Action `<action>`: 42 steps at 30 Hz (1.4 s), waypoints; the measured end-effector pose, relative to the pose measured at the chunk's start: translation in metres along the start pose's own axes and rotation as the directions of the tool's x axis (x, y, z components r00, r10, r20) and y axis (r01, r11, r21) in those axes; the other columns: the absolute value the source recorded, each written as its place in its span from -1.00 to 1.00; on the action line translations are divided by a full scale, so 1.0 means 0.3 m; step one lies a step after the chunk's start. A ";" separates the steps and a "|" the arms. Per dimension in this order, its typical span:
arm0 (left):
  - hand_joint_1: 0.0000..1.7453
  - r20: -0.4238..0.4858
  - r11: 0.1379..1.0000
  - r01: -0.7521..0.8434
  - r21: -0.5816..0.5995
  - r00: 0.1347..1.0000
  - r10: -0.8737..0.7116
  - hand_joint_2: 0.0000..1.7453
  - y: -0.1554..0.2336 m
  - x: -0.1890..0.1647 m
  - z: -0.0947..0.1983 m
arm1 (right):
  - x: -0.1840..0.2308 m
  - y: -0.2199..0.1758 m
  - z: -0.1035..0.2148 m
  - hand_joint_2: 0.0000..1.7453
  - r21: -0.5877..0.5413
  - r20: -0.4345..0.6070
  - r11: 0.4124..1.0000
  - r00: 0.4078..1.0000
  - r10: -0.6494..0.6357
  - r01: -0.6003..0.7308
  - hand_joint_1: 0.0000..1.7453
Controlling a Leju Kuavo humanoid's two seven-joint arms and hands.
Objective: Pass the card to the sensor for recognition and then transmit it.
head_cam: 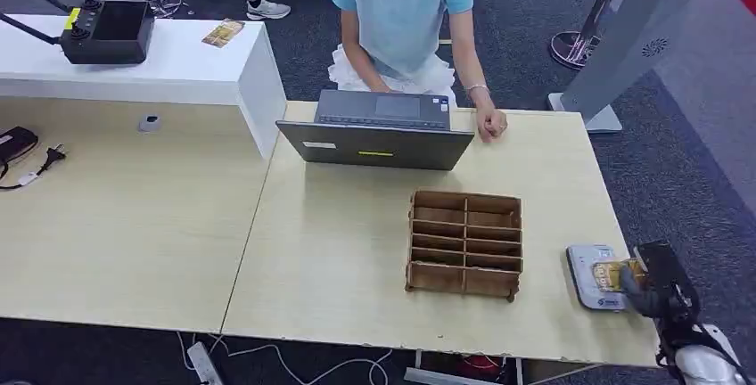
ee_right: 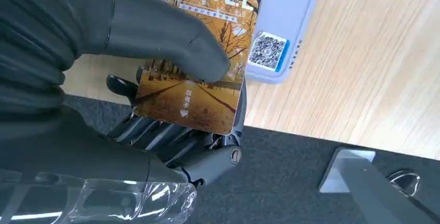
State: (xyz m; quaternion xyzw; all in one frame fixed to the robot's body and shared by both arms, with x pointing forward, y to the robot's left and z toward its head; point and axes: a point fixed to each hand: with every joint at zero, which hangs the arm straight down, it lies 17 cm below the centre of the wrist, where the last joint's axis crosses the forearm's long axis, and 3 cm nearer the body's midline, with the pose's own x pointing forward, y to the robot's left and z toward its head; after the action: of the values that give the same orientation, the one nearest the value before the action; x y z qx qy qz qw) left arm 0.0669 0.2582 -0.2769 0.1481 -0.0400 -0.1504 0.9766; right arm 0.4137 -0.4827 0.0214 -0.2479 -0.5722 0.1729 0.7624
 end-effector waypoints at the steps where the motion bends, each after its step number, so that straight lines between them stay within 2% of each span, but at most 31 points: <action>1: -1.00 0.000 1.000 -0.001 0.000 1.000 0.001 -1.00 0.000 0.000 0.000 | 0.007 0.001 0.000 1.00 0.005 0.008 1.000 1.000 -0.016 0.016 1.00; 9: -1.00 -0.001 1.000 -0.008 0.000 1.000 0.008 -1.00 0.000 0.000 0.000 | 0.115 -0.046 -0.009 1.00 0.033 0.100 0.985 0.980 -0.173 0.170 1.00; 19: -1.00 0.003 1.000 -0.025 -0.002 1.000 0.025 -1.00 0.001 0.002 -0.001 | 0.258 -0.136 -0.035 1.00 0.020 0.201 0.987 0.966 -0.161 0.161 1.00; 28: -1.00 0.009 0.999 -0.033 -0.005 0.999 0.033 -1.00 -0.001 0.006 -0.001 | 0.441 -0.204 -0.056 1.00 -0.056 0.323 0.998 0.946 -0.021 0.042 1.00; 37: -1.00 0.010 0.999 -0.032 -0.006 0.999 0.032 -1.00 0.000 0.006 -0.001 | 0.689 -0.265 -0.053 1.00 -0.150 0.458 0.988 0.882 0.110 -0.046 1.00; 42: -1.00 0.013 1.000 -0.023 -0.014 1.000 0.024 -1.00 -0.005 0.009 0.000 | 0.829 -0.306 -0.074 1.00 -0.198 0.500 0.977 0.848 0.173 -0.083 1.00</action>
State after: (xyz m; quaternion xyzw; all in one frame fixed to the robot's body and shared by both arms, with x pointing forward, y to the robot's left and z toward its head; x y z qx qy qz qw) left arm 0.0689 0.2560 -0.2773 0.1399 -0.0471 -0.1401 0.9791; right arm 0.5042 -0.4255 0.2649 -0.2943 -0.7497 0.2341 0.5446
